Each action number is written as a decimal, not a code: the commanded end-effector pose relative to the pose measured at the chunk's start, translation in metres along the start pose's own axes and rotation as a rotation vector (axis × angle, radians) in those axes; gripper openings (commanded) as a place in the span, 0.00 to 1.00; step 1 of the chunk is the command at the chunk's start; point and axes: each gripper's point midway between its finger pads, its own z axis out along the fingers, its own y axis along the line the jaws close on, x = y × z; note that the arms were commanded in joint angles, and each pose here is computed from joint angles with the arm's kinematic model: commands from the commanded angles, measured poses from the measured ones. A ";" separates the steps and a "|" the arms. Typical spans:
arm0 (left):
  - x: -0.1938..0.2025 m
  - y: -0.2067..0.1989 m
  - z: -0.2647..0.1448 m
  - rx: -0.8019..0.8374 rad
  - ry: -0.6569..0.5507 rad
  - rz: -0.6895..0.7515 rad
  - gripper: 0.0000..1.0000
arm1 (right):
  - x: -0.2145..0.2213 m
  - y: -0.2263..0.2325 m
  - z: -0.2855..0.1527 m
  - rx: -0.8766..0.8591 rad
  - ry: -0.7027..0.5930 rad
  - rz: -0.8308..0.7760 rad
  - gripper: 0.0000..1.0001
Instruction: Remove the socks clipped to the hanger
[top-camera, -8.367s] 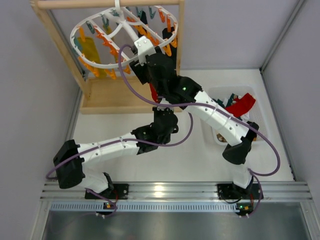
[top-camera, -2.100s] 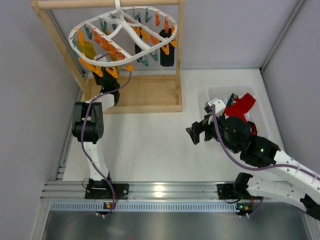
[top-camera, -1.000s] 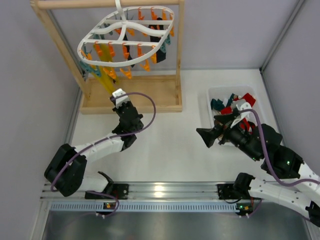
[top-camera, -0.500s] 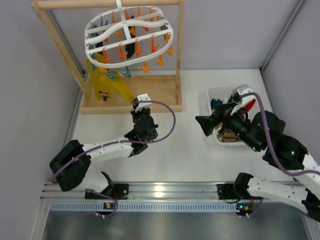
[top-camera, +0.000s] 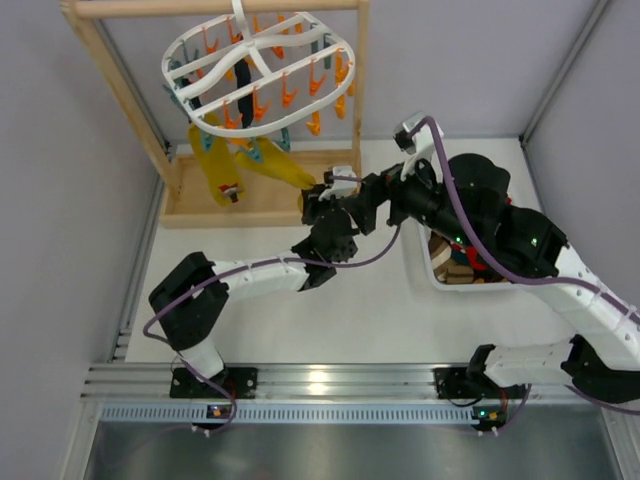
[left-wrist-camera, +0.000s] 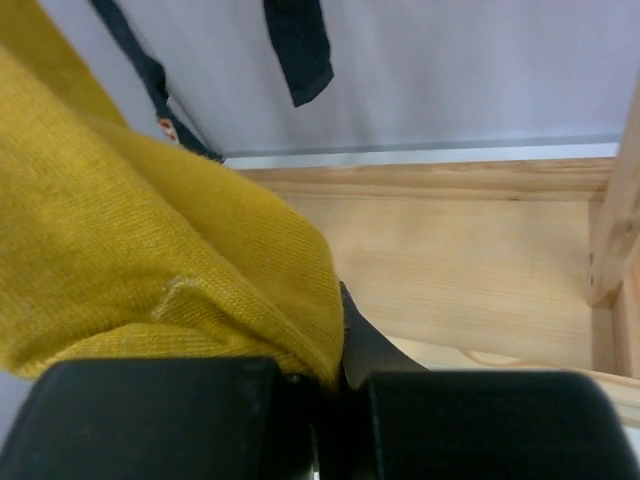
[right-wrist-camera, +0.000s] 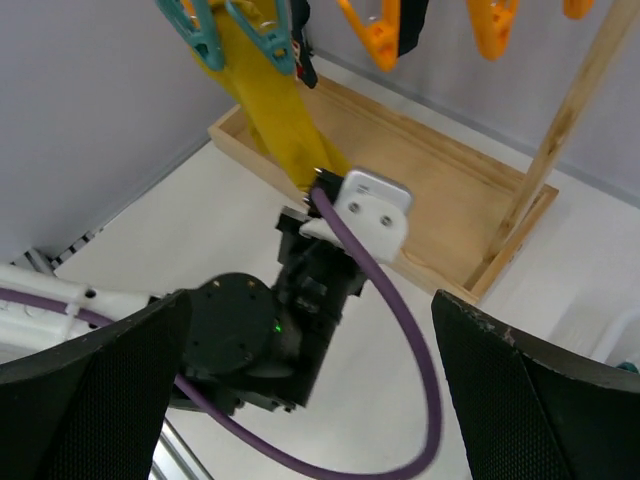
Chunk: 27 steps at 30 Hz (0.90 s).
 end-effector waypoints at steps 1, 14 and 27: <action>-0.021 -0.023 -0.001 0.031 -0.032 0.029 0.00 | -0.032 0.010 0.000 -0.042 -0.031 -0.027 0.99; -0.046 -0.096 -0.001 0.049 -0.060 0.217 0.00 | -0.034 0.026 0.055 -0.057 0.045 -0.078 0.99; -0.034 -0.075 -0.017 0.045 -0.036 0.149 0.00 | -0.007 -0.006 0.067 0.071 0.119 -0.215 0.97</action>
